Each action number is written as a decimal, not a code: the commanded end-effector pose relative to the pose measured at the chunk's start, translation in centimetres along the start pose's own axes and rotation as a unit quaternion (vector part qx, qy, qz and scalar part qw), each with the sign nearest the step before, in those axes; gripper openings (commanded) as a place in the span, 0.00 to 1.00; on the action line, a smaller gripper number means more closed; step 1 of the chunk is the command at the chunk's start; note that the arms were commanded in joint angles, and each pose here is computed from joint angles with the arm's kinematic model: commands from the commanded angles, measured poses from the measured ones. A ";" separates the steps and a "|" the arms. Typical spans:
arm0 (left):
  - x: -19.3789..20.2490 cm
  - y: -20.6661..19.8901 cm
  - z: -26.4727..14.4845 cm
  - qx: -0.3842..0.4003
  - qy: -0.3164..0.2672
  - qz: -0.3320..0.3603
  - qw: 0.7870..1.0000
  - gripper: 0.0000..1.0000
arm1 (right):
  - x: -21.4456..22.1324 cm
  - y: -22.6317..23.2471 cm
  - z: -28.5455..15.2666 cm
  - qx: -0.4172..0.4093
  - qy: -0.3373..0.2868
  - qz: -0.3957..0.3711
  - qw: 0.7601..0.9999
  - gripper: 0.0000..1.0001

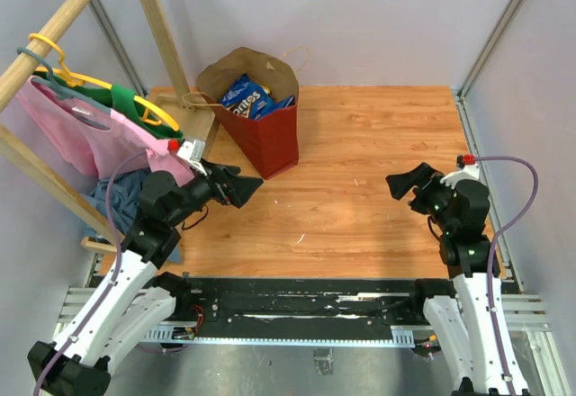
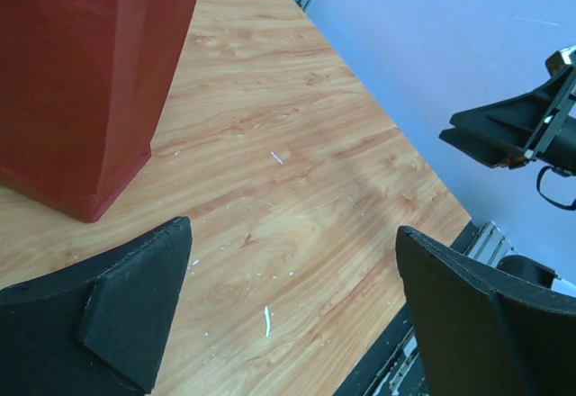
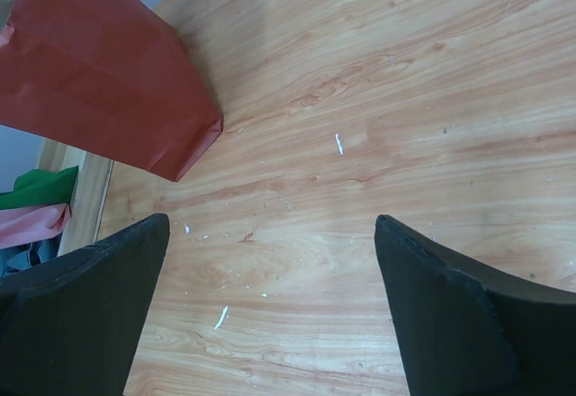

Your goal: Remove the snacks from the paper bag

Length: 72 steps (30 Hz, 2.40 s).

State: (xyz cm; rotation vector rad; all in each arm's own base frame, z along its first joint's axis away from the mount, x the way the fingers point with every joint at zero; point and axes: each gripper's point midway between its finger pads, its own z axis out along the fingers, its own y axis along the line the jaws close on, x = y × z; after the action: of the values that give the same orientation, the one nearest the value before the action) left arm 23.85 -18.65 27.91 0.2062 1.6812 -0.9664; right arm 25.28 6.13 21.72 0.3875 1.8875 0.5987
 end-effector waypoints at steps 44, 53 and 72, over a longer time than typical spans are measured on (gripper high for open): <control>-33.6 -3.3 -17.5 -0.509 -0.399 -0.086 0.758 1.00 | 1.4 -0.3 1.3 0.054 0.022 0.009 0.998 0.99; -28.3 0.0 -23.8 -0.586 -0.375 -0.136 0.706 1.00 | 2.6 -0.8 1.4 0.058 0.040 0.008 0.997 0.99; -24.4 3.2 -17.1 -0.670 -0.307 -0.036 0.675 1.00 | 3.4 -1.1 1.1 0.051 0.042 -0.006 0.998 0.99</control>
State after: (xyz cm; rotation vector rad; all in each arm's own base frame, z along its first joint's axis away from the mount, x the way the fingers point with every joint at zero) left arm 22.58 2.03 51.70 -0.8969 1.2785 0.2368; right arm 25.29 7.16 18.89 0.4433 1.9923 0.5341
